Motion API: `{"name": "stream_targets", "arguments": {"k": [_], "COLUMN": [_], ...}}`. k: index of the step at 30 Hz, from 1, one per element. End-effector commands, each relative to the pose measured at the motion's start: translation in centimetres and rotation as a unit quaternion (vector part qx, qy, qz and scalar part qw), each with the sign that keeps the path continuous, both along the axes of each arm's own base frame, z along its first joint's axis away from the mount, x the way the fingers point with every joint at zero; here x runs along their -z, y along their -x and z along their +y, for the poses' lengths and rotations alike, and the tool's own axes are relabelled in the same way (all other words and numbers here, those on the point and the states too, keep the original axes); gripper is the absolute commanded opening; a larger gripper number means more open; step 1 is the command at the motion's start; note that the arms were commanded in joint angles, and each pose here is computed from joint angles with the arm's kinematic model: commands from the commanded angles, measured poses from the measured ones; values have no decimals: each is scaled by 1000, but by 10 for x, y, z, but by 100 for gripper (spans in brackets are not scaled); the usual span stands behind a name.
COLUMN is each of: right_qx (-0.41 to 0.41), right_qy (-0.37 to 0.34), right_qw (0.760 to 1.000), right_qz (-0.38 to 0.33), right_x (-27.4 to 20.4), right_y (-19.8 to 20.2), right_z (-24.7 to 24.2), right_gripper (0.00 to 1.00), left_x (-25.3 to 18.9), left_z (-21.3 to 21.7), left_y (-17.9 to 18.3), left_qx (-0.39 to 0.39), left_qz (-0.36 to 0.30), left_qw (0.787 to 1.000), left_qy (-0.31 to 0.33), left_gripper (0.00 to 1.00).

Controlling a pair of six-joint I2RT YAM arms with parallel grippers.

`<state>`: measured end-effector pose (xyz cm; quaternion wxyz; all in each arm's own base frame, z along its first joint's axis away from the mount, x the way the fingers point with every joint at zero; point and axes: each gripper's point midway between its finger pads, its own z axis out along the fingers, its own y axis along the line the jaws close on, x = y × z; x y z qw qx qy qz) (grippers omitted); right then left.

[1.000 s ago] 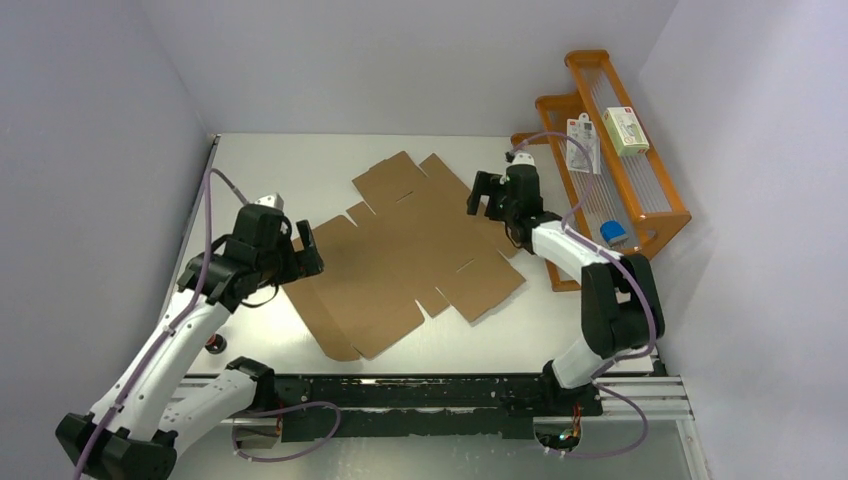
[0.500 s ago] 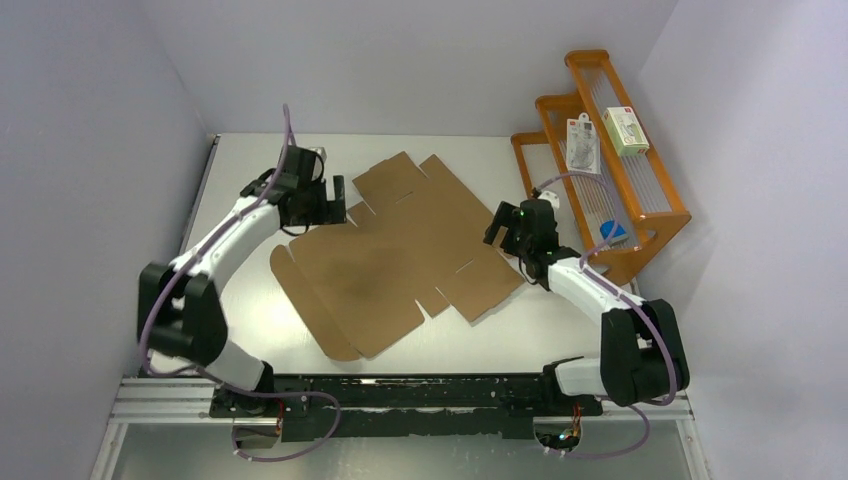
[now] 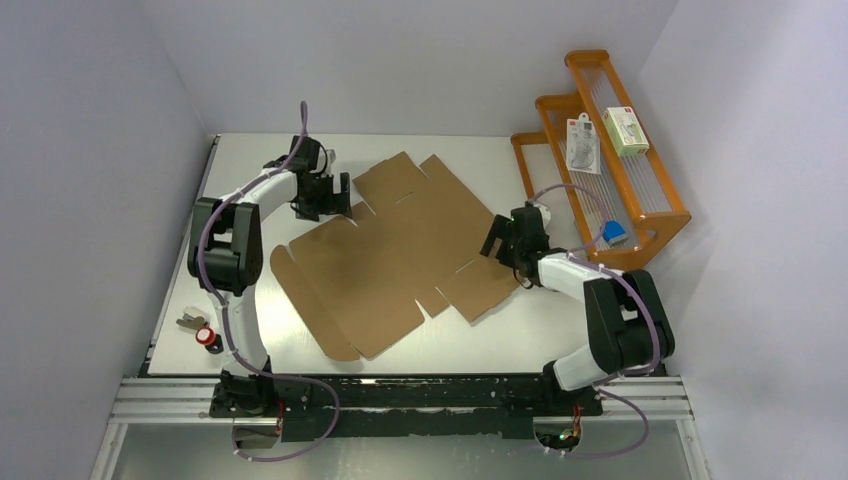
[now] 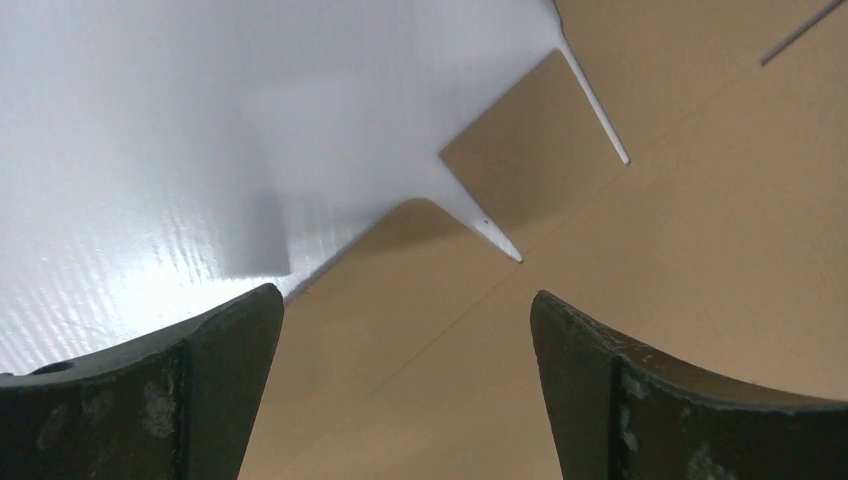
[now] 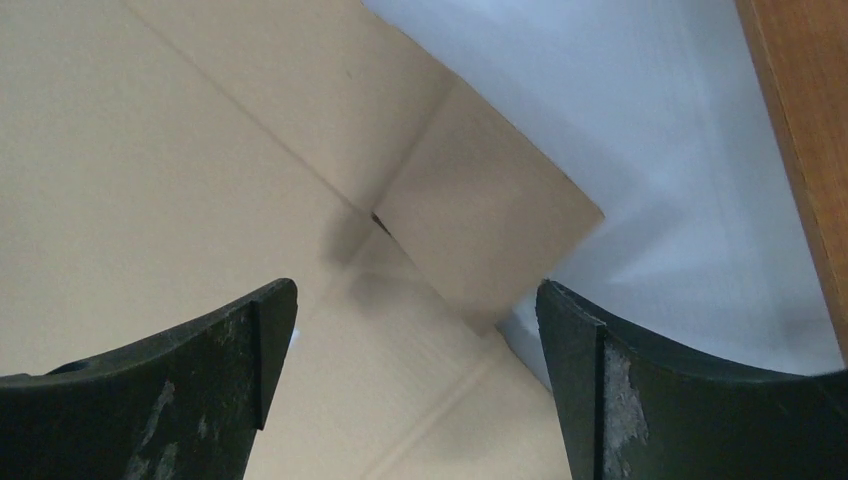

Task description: Fold the paper box

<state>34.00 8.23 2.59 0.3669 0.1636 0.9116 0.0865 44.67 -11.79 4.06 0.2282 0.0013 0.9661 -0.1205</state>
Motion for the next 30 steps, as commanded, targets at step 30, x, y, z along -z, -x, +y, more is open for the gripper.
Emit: {"name": "stream_targets", "arguments": {"k": [30], "right_qx": [-170], "right_qy": [-10], "right_qw": [981], "right_qz": [-95], "right_x": [-55], "right_y": [-142], "right_z": [72], "right_gripper": [92], "left_x": [-63], "left_z": [24], "left_y": [129], "left_qx": [-38], "left_qz": [-60], "left_qw": [997], "left_qy": [32], "left_gripper": [98]}}
